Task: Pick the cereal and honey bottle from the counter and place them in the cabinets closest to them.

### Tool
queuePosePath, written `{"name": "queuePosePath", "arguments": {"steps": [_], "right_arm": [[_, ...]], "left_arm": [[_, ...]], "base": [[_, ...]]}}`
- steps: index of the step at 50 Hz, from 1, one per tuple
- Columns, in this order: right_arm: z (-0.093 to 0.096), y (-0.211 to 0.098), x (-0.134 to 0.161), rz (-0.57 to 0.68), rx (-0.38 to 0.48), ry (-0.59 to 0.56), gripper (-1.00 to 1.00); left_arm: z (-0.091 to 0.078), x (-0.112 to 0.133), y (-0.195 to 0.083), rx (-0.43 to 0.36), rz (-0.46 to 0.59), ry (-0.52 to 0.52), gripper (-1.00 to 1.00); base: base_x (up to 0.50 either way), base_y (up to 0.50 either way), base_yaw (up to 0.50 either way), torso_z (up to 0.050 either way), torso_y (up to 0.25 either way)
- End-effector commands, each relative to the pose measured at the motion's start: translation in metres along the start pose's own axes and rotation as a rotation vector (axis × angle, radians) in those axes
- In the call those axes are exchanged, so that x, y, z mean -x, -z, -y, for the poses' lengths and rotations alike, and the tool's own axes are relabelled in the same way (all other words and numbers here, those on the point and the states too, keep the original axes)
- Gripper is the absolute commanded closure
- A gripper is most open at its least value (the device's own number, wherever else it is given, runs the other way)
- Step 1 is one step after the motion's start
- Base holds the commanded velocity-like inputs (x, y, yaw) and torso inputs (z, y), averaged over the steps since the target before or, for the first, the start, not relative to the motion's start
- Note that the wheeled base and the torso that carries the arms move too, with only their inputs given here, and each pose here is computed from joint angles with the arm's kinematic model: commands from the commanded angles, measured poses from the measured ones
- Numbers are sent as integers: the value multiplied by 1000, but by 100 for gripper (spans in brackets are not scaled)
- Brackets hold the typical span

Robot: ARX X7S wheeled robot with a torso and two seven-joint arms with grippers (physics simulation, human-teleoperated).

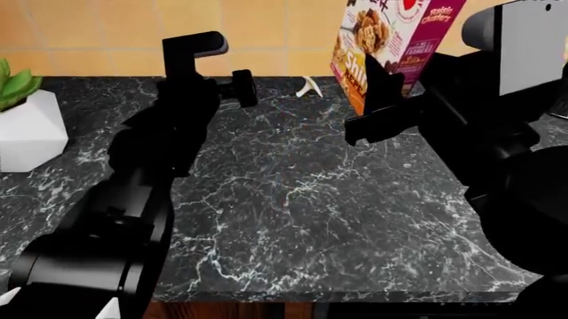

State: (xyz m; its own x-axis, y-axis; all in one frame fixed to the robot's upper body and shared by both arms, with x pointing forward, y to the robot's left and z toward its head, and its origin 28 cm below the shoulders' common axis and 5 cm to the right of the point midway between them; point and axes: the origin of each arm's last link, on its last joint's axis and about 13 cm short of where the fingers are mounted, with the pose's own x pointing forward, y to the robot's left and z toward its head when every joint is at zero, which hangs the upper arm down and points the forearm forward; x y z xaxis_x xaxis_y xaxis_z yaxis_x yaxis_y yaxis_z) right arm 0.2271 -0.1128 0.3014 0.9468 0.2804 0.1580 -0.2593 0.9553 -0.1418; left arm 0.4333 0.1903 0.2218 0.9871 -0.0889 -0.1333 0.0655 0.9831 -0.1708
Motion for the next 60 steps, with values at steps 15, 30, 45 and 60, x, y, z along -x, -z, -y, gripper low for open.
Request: {"name": "queuePosePath", "arguments": {"steps": [15, 30, 45, 60], "right_arm": [[1, 6, -11, -104, 97, -41, 100], [4, 0, -13, -97, 85, -37, 100], [-6, 11, 3, 14, 97, -10, 100], [-34, 32, 45, 279, 165, 214, 100]], "left_arm": [[-5, -1, 9, 41, -15, 57, -100], [-5, -2, 10, 14, -12, 49, -100], [-4, -2, 11, -1, -11, 42, -100], [-5, -2, 11, 5, -11, 35, -100]], "base": [[500, 183, 0, 0, 1], [500, 151, 0, 0, 1], [200, 0, 0, 0, 0], [0, 0, 0, 0, 0]]}}
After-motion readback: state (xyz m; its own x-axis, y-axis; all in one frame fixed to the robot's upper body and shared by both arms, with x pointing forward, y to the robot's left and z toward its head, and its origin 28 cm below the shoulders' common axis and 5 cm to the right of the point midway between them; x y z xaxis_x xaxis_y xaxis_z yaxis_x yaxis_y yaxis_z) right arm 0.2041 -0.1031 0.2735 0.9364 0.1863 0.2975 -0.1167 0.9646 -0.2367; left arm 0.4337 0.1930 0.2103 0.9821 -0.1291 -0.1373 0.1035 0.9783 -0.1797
